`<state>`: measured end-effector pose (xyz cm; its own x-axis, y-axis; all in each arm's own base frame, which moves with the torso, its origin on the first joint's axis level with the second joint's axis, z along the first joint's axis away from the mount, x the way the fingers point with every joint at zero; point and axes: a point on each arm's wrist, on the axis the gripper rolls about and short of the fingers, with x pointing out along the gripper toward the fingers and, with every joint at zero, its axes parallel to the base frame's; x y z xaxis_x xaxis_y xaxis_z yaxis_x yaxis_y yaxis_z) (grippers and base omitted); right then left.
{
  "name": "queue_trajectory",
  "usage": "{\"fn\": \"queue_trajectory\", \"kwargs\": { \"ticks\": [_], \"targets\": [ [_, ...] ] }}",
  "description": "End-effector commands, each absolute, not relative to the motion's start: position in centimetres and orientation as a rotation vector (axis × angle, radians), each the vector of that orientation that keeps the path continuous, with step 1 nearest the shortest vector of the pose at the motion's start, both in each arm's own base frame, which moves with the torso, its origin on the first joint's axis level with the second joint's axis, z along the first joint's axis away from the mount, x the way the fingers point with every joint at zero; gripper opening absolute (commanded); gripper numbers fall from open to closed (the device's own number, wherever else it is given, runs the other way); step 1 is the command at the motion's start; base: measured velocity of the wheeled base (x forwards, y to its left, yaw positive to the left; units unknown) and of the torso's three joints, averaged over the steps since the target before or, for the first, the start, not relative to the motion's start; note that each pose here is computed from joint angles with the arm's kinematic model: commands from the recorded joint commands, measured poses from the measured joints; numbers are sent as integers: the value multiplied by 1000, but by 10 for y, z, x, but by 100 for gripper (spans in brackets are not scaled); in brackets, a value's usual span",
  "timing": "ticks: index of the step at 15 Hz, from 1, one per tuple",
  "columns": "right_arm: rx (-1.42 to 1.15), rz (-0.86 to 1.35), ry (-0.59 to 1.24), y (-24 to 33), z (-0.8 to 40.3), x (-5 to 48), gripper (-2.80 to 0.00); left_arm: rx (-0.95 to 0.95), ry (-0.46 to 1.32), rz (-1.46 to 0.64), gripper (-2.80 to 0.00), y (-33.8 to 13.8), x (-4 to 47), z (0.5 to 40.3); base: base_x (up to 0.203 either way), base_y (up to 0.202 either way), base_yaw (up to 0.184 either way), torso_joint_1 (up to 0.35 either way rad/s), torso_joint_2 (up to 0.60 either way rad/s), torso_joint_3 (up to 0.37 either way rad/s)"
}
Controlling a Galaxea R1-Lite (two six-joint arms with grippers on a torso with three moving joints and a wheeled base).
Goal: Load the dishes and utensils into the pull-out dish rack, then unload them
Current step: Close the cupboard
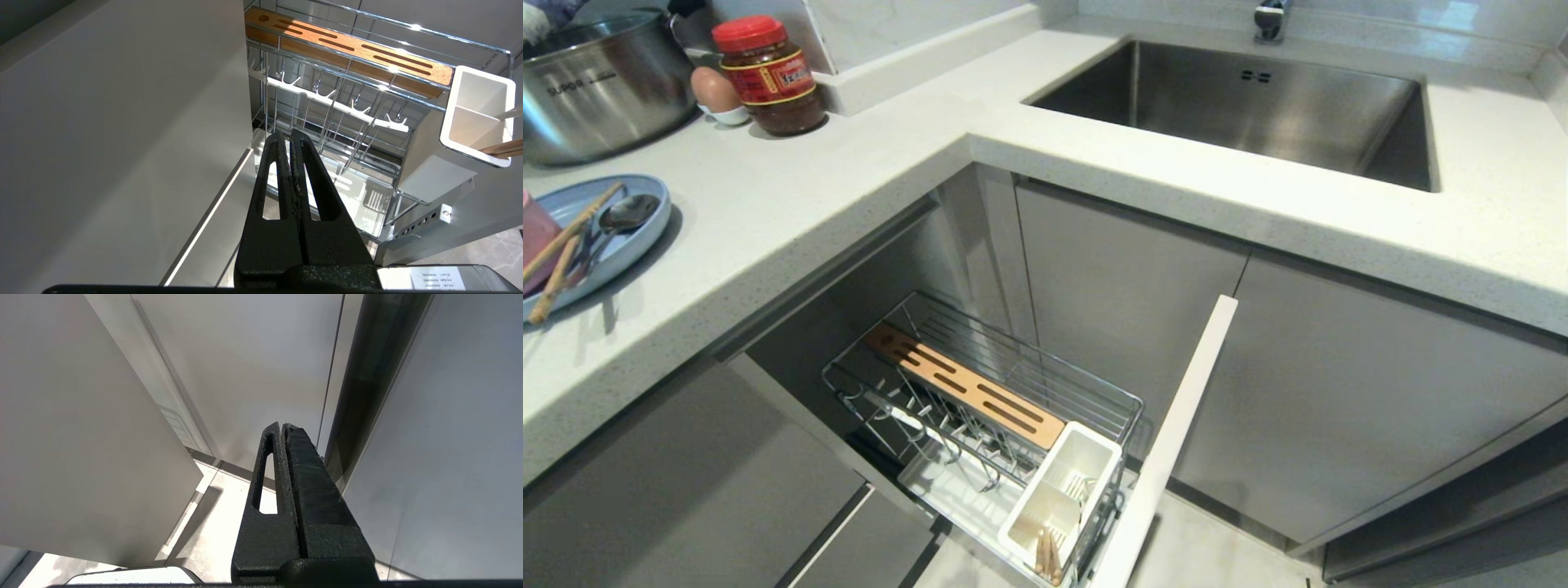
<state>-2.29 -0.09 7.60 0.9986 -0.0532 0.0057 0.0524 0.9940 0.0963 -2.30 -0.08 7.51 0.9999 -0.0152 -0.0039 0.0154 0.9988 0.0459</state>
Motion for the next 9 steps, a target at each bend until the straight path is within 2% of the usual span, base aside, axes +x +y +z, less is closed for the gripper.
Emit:
{"fn": "queue_trajectory", "kwargs": {
  "ticks": [1,6,9],
  "targets": [
    [97,-53,-13,-1,76,-23,-280,46,11,-15,-280,-1,-23,74,0,0,0,0,0,0],
    [97,-53,-13,-1,76,-23,-280,50,11,-17,-280,-1,-23,74,0,0,0,0,0,7],
    [97,-53,-13,-1,76,-23,-280,50,10,-19,-280,-1,-23,74,0,0,0,4,-1,143]
  ]
}}
